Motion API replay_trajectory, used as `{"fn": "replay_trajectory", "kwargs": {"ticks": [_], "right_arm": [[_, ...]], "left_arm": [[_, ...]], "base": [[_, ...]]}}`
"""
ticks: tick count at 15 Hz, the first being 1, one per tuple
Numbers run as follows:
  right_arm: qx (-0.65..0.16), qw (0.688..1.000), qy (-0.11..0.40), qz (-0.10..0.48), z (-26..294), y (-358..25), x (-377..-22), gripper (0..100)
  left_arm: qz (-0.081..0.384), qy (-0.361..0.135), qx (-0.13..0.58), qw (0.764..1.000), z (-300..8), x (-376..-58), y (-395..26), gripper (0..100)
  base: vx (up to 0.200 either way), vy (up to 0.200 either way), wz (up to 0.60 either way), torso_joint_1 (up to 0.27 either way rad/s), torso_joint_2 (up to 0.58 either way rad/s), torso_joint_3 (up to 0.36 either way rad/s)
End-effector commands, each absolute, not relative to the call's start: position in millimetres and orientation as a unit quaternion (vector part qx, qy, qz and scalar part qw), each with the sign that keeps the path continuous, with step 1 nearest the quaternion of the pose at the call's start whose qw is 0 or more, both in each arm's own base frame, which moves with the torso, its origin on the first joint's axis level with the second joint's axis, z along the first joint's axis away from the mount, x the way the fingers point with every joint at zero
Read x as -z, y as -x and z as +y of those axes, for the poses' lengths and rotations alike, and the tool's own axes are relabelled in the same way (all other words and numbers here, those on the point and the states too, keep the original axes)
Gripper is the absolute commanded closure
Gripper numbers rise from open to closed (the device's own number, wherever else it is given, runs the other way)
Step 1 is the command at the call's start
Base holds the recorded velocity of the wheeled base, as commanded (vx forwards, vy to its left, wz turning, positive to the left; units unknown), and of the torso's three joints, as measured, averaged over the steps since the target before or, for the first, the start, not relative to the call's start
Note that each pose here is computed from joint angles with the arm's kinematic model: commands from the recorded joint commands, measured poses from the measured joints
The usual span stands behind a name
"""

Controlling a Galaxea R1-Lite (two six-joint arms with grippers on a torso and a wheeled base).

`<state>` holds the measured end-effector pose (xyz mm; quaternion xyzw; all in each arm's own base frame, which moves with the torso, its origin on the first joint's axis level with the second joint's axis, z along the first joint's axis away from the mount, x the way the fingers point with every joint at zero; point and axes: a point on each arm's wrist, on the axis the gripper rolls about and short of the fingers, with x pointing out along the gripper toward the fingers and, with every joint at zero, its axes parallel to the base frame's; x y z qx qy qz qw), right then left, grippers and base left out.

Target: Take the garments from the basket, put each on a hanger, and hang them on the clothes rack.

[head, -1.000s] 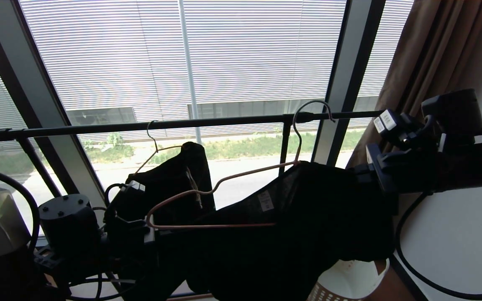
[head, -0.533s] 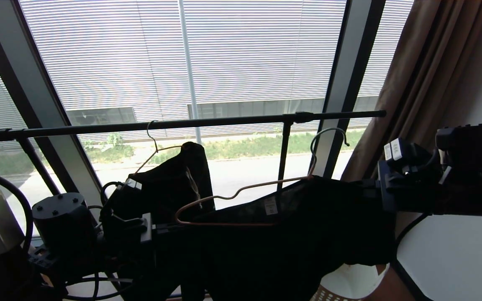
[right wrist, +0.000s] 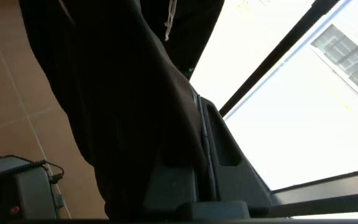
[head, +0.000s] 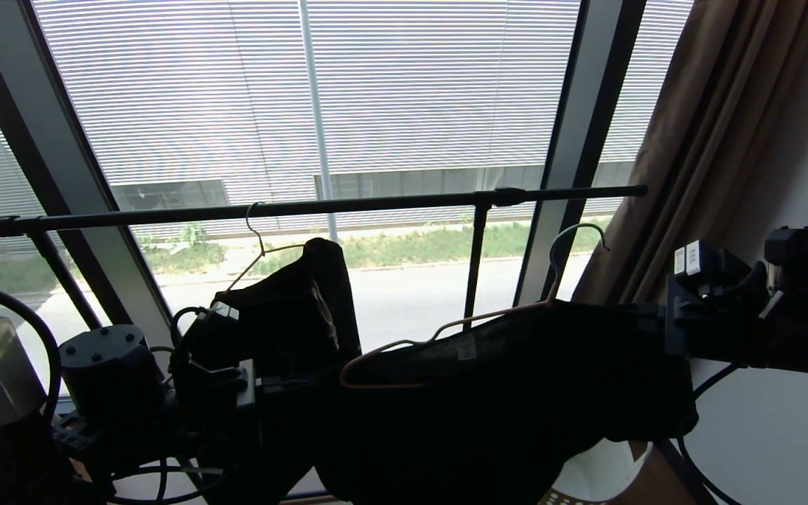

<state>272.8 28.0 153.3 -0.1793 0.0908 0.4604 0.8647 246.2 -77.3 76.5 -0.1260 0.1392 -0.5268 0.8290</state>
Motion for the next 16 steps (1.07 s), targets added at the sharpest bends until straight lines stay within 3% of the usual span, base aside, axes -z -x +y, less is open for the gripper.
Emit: {"fn": "replay_trajectory", "kwargs": {"ticks": [1,16], "right_arm": [[-0.450,0.870,0.180,0.091,23,-275,-154,100],[-0.416,0.891,0.179,0.038,13,-282,-166,100]], "left_arm": [[0.143,0.128,0.521,0.832,-74,-75,-247,100],[0.149,0.129,0.519,0.831,-73,-73,-243,100]], "base": [[0.000,0.000,0.00,0.000,0.00,0.000],[0.000,0.000,0.00,0.000,0.00,0.000]]}}
